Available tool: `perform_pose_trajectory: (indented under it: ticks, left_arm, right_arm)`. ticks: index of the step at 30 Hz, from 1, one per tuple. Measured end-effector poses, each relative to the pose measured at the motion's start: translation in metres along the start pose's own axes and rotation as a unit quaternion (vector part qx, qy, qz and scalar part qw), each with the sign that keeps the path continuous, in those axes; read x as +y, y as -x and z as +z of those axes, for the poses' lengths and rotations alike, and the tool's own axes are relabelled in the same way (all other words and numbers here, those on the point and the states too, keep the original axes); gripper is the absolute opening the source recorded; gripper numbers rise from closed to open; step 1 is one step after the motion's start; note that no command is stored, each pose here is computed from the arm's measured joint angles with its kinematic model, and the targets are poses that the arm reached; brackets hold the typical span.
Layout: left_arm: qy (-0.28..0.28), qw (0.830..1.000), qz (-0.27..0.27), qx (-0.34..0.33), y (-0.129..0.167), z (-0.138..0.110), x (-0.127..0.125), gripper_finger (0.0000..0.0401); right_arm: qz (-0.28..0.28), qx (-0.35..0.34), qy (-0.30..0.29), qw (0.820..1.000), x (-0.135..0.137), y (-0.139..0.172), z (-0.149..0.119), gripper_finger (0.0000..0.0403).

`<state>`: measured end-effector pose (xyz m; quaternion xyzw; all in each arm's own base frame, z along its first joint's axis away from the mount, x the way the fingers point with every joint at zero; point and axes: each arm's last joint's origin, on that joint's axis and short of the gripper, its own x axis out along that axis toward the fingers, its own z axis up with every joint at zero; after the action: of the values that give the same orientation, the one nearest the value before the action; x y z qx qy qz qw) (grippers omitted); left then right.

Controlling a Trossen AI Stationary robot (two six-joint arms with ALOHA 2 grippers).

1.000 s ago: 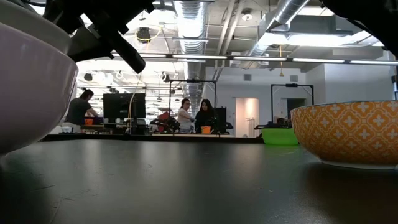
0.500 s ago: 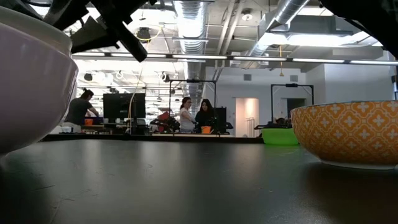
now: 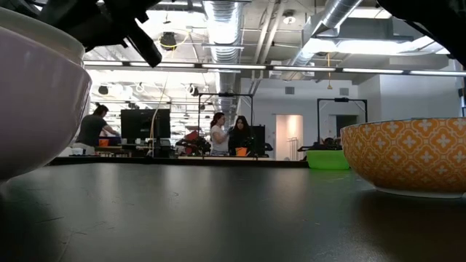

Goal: Nest bowls inside each other
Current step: Stack the blue pattern bowl on top of the other white bowl

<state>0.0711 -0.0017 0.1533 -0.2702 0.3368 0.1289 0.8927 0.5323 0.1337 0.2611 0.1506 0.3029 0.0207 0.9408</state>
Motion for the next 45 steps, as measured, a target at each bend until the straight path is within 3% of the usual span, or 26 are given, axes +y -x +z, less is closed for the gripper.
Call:
perform_pose_trajectory:
  ticks: [5,12,21,26,32,37,41,45]
  left_arm:
    - [0.000,1.000,0.000,0.000,0.000,0.000,0.000,0.0128]
    - [0.000,1.000,0.000,0.000,0.000,0.000,0.000,0.0128]
    - [0.000,1.000,0.000,0.000,0.000,0.000,0.000,0.0128]
    - [0.000,1.000,0.000,0.000,0.000,0.000,0.000,0.0128]
    - [0.000,1.000,0.000,0.000,0.000,0.000,0.000,0.0128]
    - [0.000,1.000,0.000,0.000,0.000,0.000,0.000,0.0128]
    - [0.000,1.000,0.000,0.000,0.000,0.000,0.000,0.0128]
    - [0.000,1.000,0.000,0.000,0.000,0.000,0.000,0.0128]
  right_arm:
    - [0.009,0.005,0.004,1.000,0.000,0.000,0.000,0.0009]
    - [0.022,0.047,-0.016,0.999,-0.010,-0.005,-0.006,0.0017]
    - [0.050,0.049,-0.006,0.998,-0.008,-0.005,-0.005,0.0012]
    - [0.065,0.079,-0.004,0.995,-0.002,0.016,0.001,0.0012]
    - [-0.026,0.088,0.011,0.996,0.008,0.075,0.016,0.0013]
    - [-0.102,0.134,0.016,0.986,0.000,0.119,0.019,0.0013]
    - [-0.170,0.213,-0.009,0.962,-0.006,0.143,0.006,0.0013]
    - [-0.247,0.290,-0.042,0.924,-0.006,0.154,-0.017,0.0013]
